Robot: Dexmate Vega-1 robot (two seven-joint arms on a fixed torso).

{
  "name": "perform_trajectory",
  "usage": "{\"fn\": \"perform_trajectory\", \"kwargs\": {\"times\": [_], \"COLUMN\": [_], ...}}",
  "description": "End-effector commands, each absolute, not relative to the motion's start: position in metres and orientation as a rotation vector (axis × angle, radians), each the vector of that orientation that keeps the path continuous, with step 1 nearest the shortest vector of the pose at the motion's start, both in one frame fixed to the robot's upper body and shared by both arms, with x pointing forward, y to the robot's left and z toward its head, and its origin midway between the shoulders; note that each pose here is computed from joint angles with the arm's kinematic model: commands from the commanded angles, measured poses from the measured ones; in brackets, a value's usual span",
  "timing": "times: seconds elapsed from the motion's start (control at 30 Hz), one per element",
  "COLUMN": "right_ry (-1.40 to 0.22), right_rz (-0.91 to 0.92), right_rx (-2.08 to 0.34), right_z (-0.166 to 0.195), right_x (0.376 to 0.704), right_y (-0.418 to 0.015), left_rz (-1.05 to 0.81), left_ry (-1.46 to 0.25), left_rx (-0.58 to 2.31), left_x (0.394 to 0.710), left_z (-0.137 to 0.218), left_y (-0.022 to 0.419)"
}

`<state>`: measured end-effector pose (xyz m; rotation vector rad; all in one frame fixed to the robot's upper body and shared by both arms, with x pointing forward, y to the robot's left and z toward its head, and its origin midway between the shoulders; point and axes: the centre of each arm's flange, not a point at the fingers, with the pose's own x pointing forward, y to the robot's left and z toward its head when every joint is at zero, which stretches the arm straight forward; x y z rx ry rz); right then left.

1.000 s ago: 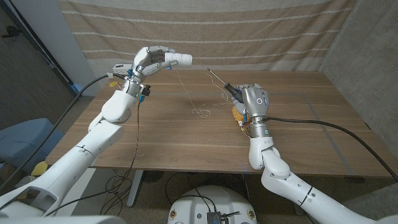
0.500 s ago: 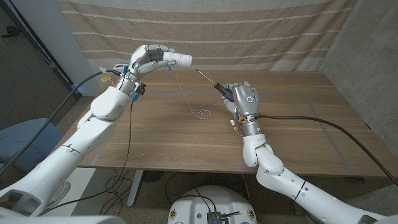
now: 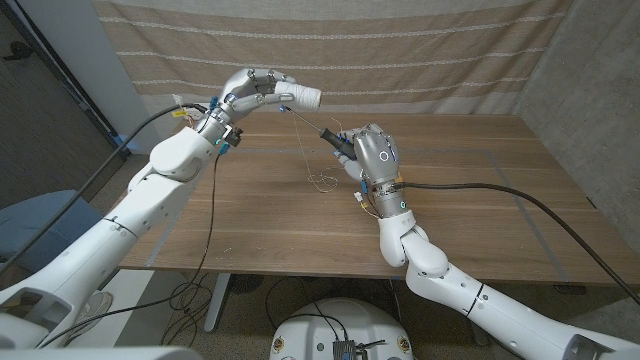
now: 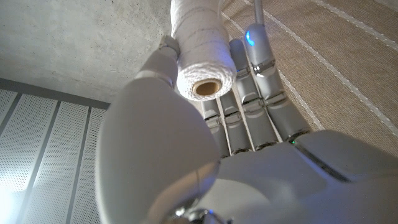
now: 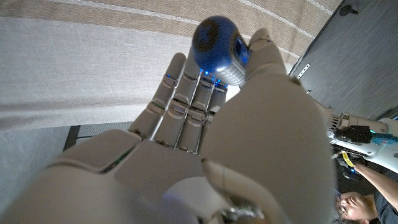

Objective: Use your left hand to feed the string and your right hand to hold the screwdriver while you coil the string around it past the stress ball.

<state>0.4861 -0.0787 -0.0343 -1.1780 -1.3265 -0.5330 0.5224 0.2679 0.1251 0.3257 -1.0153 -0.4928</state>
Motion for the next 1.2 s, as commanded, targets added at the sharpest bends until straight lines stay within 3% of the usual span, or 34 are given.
{"fn": "perform_trajectory", "kwargs": {"times": [0.03, 0.3, 0.67, 0.97, 1.2], "right_ry": [-1.464, -1.506, -1.42, -1.333, -1.312], "right_rz": [-0.466, -0.478, -0.604, -0.665, -0.596], "right_rx": [-1.197, -1.179, -1.153, -0.966, -0.846], "right_z": [-0.035, -0.038, -0.031, -0.024, -0.023], "right_x": [0.475, 0.473, 0.496, 0.503, 0.497], "right_y": [-0.06, -0.065, -0.097, -0.135, -0.154], "left_rz": [-0.501, -0.448, -0.375, -0.316, -0.293], "left_ry": [-0.985, -0.978, -0.973, -0.962, -0.969], "left_rx": [0.328, 0.325, 0.339, 0.349, 0.354], "left_x": [0.531, 0.535, 0.528, 0.519, 0.513], "left_z": [0.132, 0.133, 0.125, 0.118, 0.117], "left_y": [0.256, 0.258, 0.272, 0.287, 0.294]}}
